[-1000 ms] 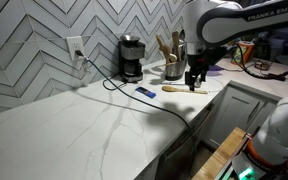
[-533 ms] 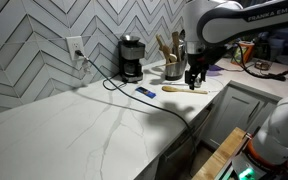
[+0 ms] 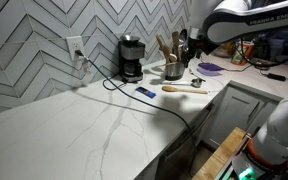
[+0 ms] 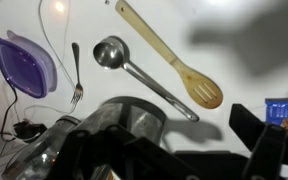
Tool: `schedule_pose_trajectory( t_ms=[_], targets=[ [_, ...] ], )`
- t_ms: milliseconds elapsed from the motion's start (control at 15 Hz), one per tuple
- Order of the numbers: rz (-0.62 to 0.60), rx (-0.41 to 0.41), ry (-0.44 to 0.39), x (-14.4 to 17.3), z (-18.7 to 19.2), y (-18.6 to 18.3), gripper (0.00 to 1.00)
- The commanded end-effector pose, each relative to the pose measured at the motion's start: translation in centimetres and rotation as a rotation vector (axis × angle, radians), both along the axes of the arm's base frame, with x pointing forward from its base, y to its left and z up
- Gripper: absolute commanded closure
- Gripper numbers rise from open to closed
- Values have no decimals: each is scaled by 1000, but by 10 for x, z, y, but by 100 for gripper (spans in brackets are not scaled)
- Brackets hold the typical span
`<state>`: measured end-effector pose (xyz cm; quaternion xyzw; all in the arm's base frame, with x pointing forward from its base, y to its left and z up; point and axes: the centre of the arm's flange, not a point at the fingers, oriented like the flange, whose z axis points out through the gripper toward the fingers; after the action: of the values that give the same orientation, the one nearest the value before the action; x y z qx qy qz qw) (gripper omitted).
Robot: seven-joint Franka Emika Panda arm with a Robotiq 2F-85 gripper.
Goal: Remove the white cooking utensil from the metal utensil holding bucket and put it on the counter top
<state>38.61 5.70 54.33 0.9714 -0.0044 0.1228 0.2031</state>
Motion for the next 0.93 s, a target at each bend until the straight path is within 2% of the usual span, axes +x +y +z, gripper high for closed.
schedule_pose_trajectory(
  t_ms=[0, 133, 400, 733, 867],
  targets=[
    [1, -15, -133, 4, 1, -34, 0],
    [3, -13, -184, 11, 1, -52, 0],
    [-3, -72, -256, 21, -6, -83, 0],
    [-19, -184, -351, 44, -20, -100, 0],
    [-35, -216, -360, 55, -27, -105, 0]
  ],
)
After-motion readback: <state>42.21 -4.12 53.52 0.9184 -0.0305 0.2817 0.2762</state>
